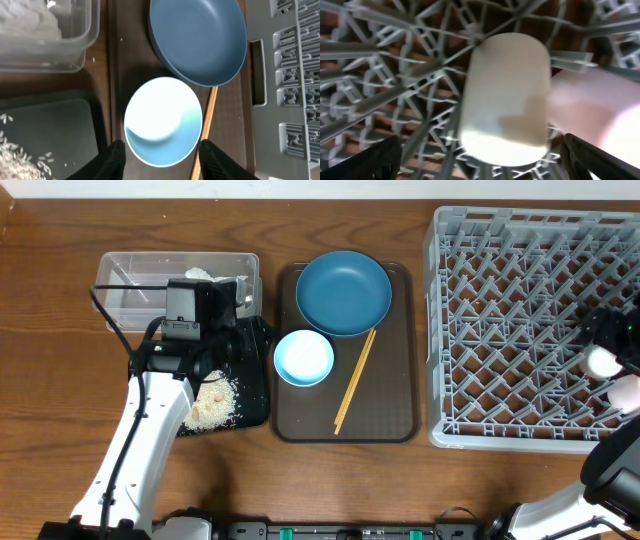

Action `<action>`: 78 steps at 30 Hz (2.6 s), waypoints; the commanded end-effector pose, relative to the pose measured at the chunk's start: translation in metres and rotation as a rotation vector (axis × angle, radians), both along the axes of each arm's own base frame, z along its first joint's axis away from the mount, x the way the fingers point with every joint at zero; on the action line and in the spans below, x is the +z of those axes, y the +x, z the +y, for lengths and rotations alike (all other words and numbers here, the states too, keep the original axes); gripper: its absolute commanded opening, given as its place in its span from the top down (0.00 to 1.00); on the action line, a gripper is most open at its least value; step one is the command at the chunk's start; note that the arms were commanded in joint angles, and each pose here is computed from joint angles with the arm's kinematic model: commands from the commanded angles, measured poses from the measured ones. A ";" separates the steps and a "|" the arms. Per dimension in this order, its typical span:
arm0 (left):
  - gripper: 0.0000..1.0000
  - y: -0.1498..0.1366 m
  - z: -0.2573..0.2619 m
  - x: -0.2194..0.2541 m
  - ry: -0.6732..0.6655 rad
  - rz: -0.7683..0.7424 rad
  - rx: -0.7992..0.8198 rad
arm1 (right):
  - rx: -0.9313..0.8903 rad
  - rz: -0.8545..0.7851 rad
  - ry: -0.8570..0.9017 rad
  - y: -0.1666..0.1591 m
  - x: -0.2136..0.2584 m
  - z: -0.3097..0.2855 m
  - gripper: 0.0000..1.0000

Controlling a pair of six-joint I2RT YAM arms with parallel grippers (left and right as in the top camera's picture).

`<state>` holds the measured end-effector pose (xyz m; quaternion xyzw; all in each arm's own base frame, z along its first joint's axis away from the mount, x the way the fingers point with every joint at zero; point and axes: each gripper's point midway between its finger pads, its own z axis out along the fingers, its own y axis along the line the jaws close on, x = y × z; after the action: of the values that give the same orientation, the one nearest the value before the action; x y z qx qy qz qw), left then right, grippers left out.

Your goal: Sort waste into correct bins and load items into the dishwasher rack

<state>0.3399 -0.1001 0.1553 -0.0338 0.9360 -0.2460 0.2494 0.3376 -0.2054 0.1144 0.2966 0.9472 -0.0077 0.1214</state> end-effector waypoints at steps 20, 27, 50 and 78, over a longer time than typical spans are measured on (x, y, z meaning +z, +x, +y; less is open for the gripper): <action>0.46 -0.039 0.046 -0.034 0.249 0.203 0.108 | 0.772 -0.348 0.205 0.058 0.097 0.290 0.13; 0.44 -0.040 0.046 -0.034 0.249 0.208 0.107 | 0.766 -0.282 0.099 0.069 0.064 0.344 0.21; 0.41 -0.043 0.046 -0.036 0.251 0.221 0.106 | 0.457 -0.165 -0.004 0.125 -0.095 0.378 0.81; 0.40 -0.043 0.046 -0.036 0.251 0.221 0.105 | 0.555 -0.618 -0.717 0.157 0.224 0.131 0.99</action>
<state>0.2952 -0.0572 0.1172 -0.0838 0.9776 -0.1170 0.1538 0.5008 -0.0314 0.3256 -0.0131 0.8599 -0.1114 0.4981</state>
